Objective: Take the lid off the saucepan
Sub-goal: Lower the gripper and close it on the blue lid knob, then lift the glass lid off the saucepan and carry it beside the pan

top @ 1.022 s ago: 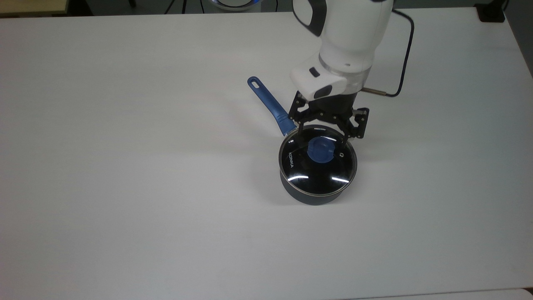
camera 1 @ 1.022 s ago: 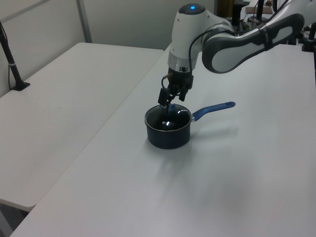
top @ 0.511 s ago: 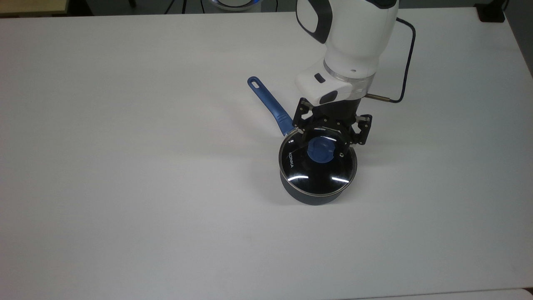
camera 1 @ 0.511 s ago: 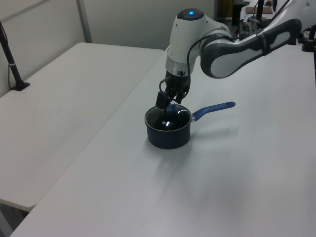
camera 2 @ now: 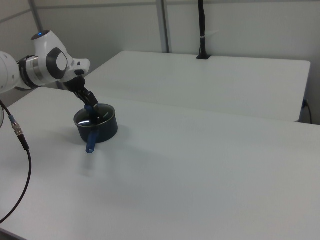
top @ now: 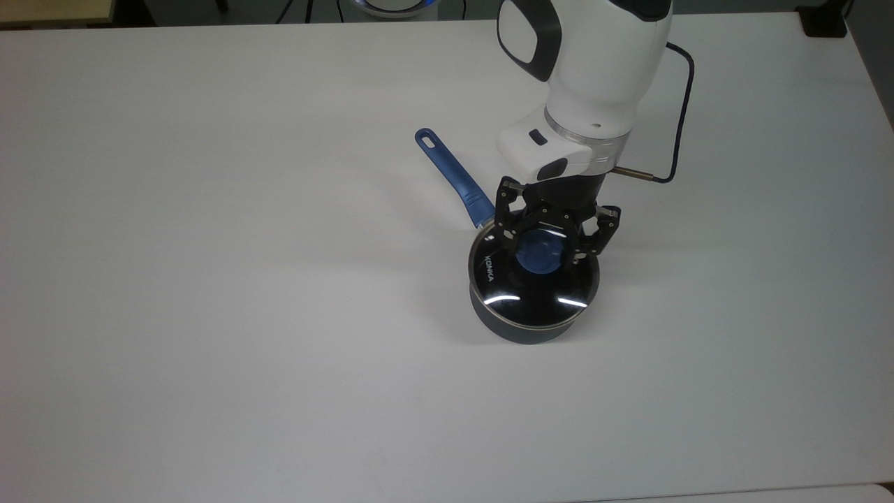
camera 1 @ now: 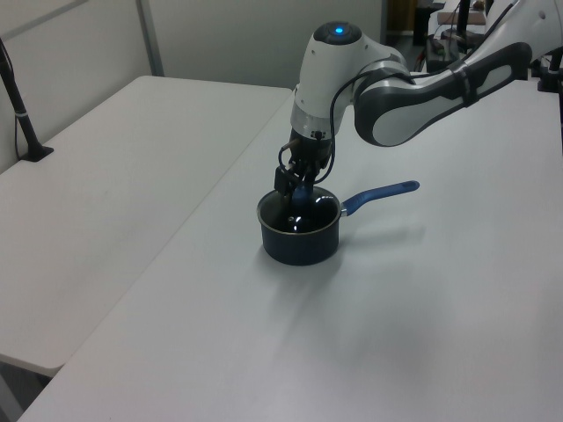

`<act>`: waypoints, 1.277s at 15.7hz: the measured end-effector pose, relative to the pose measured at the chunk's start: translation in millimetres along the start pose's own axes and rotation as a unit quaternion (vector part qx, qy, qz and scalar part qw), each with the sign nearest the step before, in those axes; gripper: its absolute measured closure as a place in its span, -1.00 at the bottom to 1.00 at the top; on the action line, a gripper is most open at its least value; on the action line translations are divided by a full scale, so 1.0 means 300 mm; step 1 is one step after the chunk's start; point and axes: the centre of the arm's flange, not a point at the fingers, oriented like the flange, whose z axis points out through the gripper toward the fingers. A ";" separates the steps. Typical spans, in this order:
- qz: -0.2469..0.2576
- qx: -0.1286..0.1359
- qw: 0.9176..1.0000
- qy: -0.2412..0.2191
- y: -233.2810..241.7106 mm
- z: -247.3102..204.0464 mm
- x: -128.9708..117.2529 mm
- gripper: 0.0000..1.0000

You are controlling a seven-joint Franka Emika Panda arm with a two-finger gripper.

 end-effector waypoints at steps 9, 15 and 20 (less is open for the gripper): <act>0.004 0.002 1.000 0.007 0.008 -0.022 0.022 -0.22; 0.021 0.009 0.999 0.041 0.151 -0.161 0.152 -0.22; 0.004 -0.021 1.000 0.023 0.479 -0.109 0.254 -0.22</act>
